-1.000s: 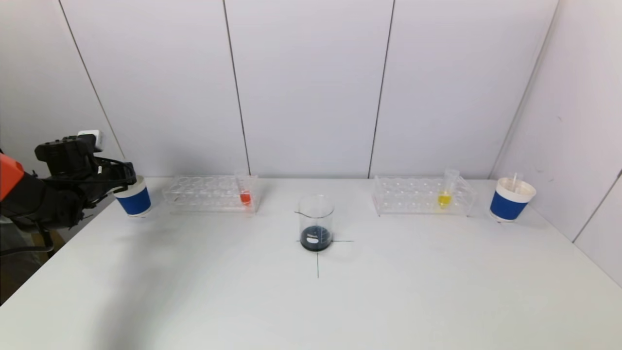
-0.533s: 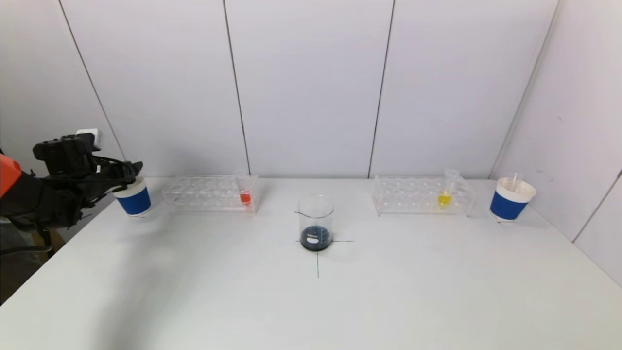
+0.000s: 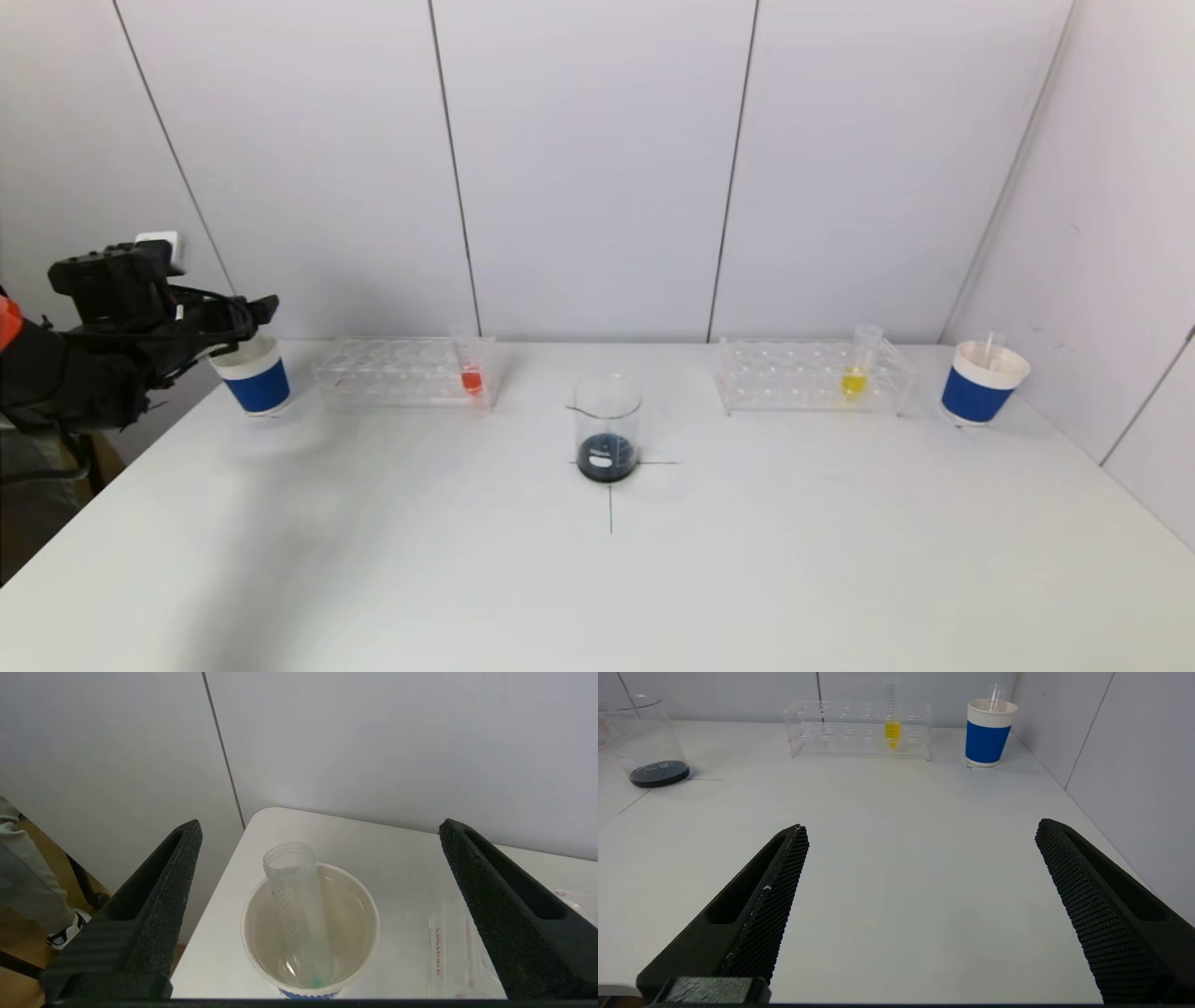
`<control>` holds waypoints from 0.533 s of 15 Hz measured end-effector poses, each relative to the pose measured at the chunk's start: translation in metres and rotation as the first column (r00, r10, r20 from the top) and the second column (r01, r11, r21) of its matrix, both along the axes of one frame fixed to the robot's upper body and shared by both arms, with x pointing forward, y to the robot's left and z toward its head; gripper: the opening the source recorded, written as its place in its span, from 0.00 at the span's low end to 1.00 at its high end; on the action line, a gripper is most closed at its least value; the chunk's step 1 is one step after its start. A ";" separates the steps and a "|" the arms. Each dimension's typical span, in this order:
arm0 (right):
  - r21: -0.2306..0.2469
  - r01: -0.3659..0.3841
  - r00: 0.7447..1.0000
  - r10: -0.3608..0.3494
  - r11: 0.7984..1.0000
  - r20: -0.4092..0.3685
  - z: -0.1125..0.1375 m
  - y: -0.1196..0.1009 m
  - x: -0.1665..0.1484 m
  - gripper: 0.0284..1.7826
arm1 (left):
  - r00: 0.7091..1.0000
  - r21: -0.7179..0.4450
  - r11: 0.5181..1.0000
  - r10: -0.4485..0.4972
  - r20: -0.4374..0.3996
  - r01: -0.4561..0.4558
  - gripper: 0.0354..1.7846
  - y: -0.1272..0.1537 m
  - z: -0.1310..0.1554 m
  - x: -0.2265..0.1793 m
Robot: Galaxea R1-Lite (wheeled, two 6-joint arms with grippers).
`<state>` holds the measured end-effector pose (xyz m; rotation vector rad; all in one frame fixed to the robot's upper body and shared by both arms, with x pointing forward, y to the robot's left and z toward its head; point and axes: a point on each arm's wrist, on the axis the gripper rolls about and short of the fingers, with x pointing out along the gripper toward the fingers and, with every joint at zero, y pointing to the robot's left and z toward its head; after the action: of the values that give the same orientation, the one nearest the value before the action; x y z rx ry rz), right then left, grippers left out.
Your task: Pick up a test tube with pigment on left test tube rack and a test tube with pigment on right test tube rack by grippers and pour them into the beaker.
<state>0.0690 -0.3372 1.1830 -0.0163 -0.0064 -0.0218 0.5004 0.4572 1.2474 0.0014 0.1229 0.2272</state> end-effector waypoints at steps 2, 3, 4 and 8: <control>0.000 0.000 1.000 0.000 1.000 0.000 0.000 0.000 0.000 0.99 | 0.999 0.004 1.000 -0.021 0.031 0.021 0.99 -0.007 0.017 -0.009; 0.000 0.000 1.000 0.000 1.000 0.000 0.000 0.000 0.000 0.99 | 0.998 0.002 0.999 -0.037 0.051 0.037 0.99 -0.013 0.028 -0.016; 0.000 0.000 1.000 0.000 1.000 0.000 0.000 0.000 0.000 0.99 | 0.996 -0.001 0.999 -0.054 0.071 0.055 0.99 -0.020 0.041 -0.025; 0.000 0.000 1.000 0.000 1.000 0.000 0.000 0.000 0.000 0.99 | 0.979 0.003 0.991 -0.132 0.157 0.133 0.99 -0.053 0.096 -0.079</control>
<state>0.0690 -0.3372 1.1830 -0.0161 -0.0062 -0.0218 0.4218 0.4041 1.3433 -0.0153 -0.0339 0.0928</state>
